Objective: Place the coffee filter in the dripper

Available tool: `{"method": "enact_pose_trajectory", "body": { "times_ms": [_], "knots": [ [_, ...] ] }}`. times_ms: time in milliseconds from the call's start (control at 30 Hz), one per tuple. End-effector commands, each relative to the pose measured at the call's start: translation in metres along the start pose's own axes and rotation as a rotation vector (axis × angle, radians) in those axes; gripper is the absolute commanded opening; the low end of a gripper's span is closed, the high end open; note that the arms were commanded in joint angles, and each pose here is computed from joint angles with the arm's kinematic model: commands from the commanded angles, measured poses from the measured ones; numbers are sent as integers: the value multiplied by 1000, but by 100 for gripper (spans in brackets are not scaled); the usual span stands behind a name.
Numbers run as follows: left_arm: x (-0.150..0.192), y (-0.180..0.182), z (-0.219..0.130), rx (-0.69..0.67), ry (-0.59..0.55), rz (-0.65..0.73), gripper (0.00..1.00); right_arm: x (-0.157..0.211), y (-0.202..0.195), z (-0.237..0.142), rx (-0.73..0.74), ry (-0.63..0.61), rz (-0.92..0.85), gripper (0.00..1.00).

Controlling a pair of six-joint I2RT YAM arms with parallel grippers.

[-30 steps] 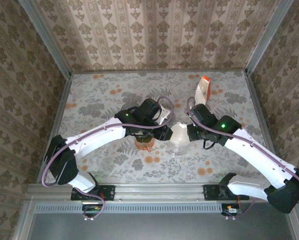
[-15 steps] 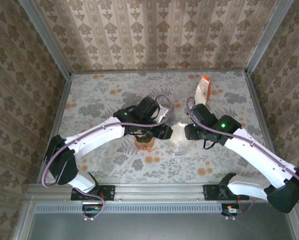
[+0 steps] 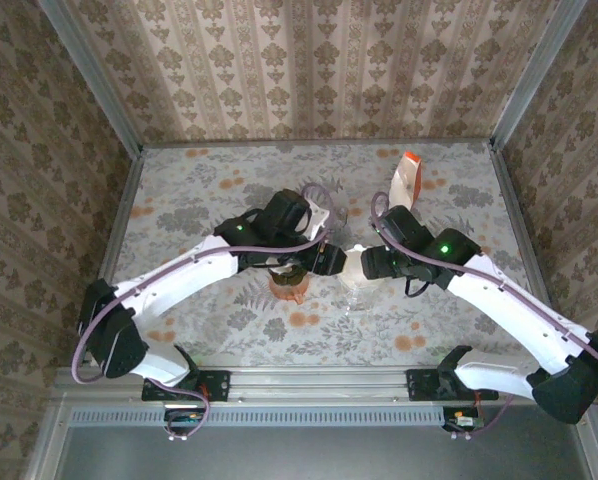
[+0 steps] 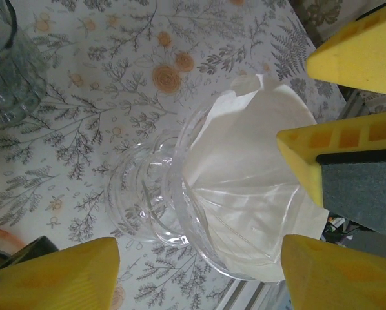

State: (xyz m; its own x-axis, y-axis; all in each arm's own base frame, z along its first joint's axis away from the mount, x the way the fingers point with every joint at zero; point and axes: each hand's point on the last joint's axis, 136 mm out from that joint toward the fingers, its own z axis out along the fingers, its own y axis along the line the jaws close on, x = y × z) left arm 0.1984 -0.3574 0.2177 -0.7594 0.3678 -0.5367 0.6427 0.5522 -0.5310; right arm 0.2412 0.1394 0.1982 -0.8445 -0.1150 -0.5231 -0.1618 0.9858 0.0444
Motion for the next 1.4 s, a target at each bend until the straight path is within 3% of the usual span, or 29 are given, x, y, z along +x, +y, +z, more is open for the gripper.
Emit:
{"method": "enact_pose_trajectory", "body": {
  "times_ms": [0,433,633,800,1067,1367],
  "knots": [
    [-14,-7,-20,5,-87,28,73,-15,8,-18,-65,-88,16,76],
    [-44,-9,-68,14,-286,41,80,-22,-2,-40,-75,-200,73,79],
    [-59,47,-100,-62,-388,-92,77,-30,-7,-39,-52,-206,90,80],
    [-59,84,-108,-68,-428,-197,72,-47,1,-23,-88,-163,108,80],
    [-28,106,-100,-157,-376,-228,73,-77,14,10,-101,-95,112,80],
    [-13,108,-108,-178,-408,-230,80,-110,15,70,-130,30,149,82]
  ]
}}
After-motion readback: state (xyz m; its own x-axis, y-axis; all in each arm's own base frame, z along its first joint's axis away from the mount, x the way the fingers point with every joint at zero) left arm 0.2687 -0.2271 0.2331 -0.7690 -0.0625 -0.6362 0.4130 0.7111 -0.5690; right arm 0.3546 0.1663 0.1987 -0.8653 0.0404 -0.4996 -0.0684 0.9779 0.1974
